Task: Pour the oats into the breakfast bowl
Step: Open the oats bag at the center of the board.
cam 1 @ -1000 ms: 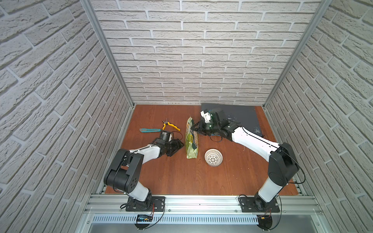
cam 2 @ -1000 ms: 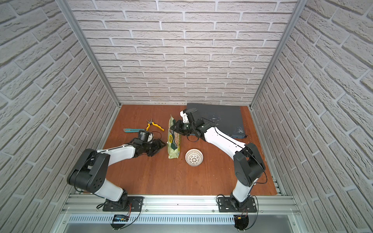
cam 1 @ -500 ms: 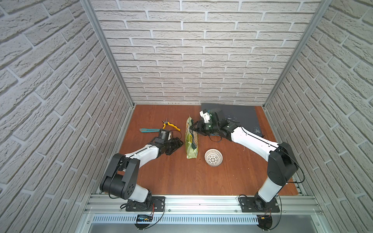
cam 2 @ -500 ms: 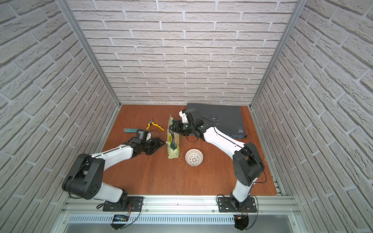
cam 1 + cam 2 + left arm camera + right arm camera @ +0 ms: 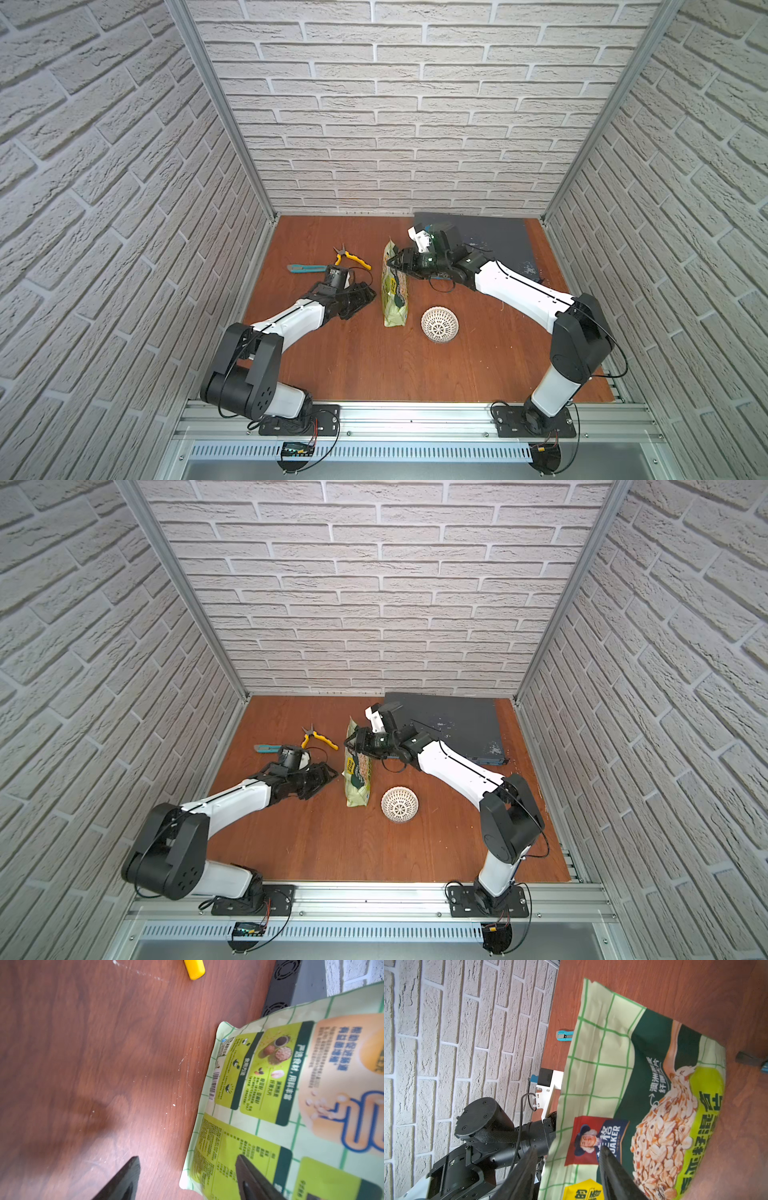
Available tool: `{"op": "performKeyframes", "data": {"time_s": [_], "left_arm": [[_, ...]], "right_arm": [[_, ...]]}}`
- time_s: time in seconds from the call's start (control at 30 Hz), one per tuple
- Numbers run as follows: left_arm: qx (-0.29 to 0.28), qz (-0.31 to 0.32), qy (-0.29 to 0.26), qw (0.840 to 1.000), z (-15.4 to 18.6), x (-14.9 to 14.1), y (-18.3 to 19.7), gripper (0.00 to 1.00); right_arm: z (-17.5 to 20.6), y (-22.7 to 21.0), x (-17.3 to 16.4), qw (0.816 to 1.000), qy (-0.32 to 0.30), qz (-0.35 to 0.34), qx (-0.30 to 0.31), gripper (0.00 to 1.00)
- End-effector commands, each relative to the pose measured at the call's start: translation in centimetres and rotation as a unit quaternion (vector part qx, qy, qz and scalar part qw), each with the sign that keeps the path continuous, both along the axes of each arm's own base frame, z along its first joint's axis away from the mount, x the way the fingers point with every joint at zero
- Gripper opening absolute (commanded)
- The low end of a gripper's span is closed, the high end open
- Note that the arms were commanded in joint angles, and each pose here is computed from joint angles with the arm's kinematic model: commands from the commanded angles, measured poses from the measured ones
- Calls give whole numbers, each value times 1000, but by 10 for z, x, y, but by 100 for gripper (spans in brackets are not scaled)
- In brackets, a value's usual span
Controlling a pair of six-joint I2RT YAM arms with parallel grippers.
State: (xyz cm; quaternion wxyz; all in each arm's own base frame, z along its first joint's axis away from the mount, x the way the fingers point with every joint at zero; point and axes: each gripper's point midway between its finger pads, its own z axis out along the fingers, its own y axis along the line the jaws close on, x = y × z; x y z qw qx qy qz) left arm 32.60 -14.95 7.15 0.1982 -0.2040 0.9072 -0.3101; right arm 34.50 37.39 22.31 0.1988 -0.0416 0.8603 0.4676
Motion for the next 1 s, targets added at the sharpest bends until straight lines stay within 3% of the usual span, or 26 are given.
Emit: {"op": "performKeyframes", "data": {"time_s": [0.0,0.47,0.7,0.97], "left_arm": [[6,-5,-21,1000,12,5,-1,75],[-9,-6,-29,1000,19,8,-5,75],[-70,-10,-88,994,81,28,-16,77],[-103,-33,-144,984,148,41,-30,77]], "right_arm": [[18,5,-6,1000,-21,17,10,51],[13,9,-11,999,-11,23,28,29],[-10,7,-18,1000,3,23,15,27],[-28,-2,-16,1000,0,13,-24,27]]}}
